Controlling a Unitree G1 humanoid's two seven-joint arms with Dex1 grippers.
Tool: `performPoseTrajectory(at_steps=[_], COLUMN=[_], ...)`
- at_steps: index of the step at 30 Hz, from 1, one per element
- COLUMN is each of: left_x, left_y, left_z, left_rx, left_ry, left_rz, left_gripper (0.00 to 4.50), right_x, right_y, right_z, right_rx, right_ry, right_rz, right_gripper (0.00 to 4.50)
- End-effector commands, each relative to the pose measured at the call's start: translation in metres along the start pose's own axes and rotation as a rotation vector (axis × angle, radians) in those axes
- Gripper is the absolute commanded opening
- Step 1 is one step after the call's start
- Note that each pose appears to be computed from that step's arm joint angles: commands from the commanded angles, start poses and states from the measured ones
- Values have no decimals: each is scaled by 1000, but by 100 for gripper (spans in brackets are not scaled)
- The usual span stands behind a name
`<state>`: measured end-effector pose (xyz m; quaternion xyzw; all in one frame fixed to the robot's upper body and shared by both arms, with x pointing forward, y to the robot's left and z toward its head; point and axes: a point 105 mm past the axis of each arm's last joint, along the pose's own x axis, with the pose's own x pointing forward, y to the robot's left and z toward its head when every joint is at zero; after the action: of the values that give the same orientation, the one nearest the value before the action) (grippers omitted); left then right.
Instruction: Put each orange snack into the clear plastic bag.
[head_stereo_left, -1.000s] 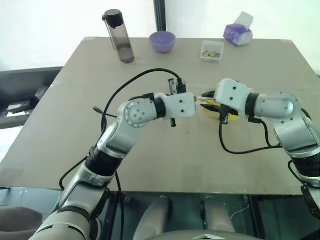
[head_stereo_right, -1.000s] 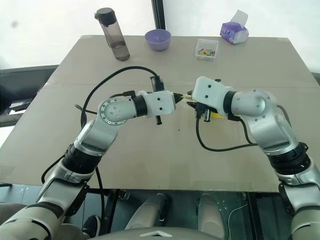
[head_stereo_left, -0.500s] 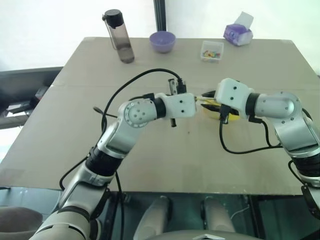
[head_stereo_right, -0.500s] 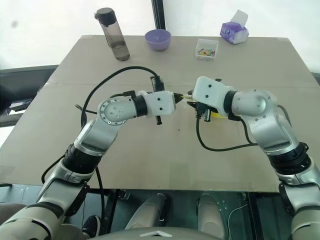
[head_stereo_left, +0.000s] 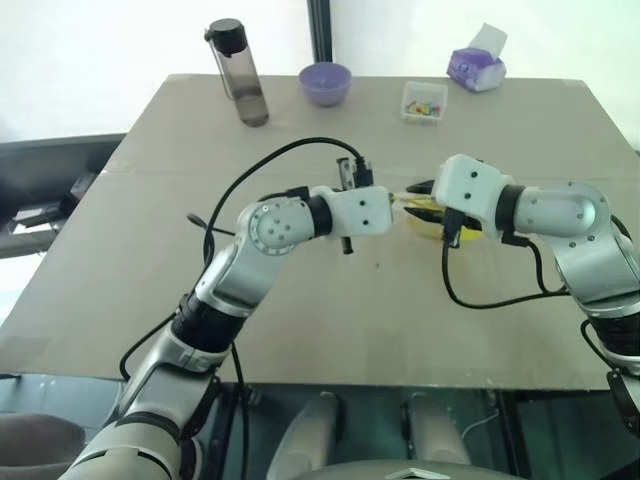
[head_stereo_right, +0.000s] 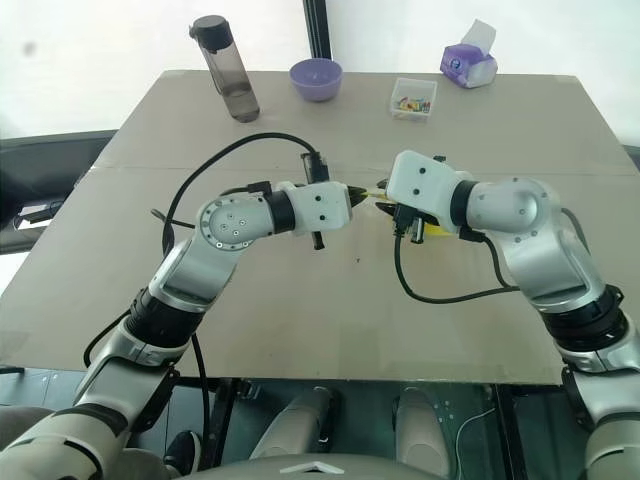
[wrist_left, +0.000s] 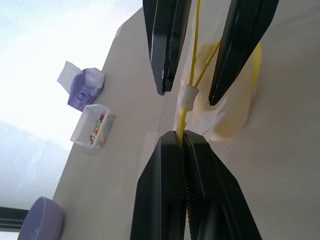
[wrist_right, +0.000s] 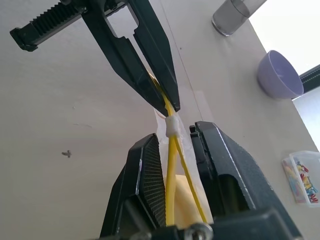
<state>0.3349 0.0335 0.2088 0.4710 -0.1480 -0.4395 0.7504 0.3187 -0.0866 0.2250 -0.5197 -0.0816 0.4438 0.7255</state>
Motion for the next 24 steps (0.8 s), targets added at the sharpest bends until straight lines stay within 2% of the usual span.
performPoseTrajectory(at_steps=[1, 14, 24], left_x=[-2, -3, -19], left_y=[7, 5, 16], left_z=[6, 4, -27], left_rx=[18, 15, 28], left_ry=[-19, -12, 92], left_rz=[24, 24, 55], left_gripper=[0, 0, 0], right_x=[-9, -10, -38], right_y=[-8, -10, -15], right_z=[10, 2, -25], right_rx=[-33, -37, -2], right_ry=[-21, 14, 124], right_rz=[-35, -46, -76], right_gripper=[6, 6, 6])
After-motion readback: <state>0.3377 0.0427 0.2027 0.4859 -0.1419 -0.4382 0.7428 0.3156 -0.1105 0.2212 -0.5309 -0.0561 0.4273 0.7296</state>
